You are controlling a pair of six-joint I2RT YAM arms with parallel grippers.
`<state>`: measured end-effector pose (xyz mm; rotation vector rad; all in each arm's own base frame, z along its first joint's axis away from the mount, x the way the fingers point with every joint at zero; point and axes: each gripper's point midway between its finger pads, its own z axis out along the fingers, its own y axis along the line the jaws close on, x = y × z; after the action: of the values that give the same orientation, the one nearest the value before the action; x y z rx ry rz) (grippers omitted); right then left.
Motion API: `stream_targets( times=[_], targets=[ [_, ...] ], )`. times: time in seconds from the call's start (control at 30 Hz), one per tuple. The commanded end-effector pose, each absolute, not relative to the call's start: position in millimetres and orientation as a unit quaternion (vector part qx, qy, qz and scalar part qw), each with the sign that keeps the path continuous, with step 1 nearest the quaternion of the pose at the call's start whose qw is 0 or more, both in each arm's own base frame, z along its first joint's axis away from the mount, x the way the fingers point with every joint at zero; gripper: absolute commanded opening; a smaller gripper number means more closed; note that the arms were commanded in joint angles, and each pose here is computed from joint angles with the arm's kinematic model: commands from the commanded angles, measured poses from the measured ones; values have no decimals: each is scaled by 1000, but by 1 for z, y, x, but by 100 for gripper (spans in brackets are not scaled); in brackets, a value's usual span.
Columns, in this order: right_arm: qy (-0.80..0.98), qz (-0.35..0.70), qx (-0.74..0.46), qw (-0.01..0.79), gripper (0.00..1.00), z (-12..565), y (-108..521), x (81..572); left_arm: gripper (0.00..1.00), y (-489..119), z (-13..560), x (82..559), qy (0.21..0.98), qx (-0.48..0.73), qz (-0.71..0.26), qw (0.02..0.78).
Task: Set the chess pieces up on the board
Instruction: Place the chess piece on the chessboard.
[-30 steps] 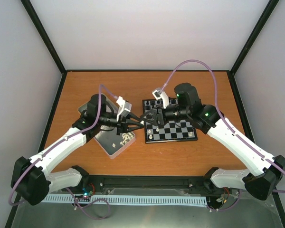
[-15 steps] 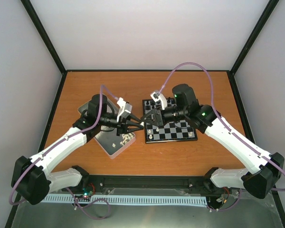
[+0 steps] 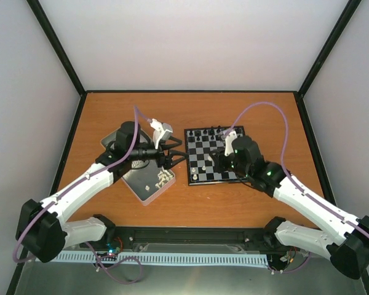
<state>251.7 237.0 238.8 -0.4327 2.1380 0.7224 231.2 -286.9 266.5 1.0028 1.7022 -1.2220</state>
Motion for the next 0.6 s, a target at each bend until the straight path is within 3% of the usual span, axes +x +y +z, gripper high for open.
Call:
stream_targets(
  times=[0.0, 0.23, 0.57],
  targets=[
    [849, 165, -117, 488, 9, 208, 195, 280, 82, -258, 281, 276, 746, 258, -404, 462],
    [863, 144, -56, 481, 9, 155, 183, 284, 85, -209, 287, 293, 787, 110, -336, 506],
    [875, 137, -48, 462, 9, 104, 197, 299, 87, -193, 285, 286, 798, 94, -311, 508]
  ],
)
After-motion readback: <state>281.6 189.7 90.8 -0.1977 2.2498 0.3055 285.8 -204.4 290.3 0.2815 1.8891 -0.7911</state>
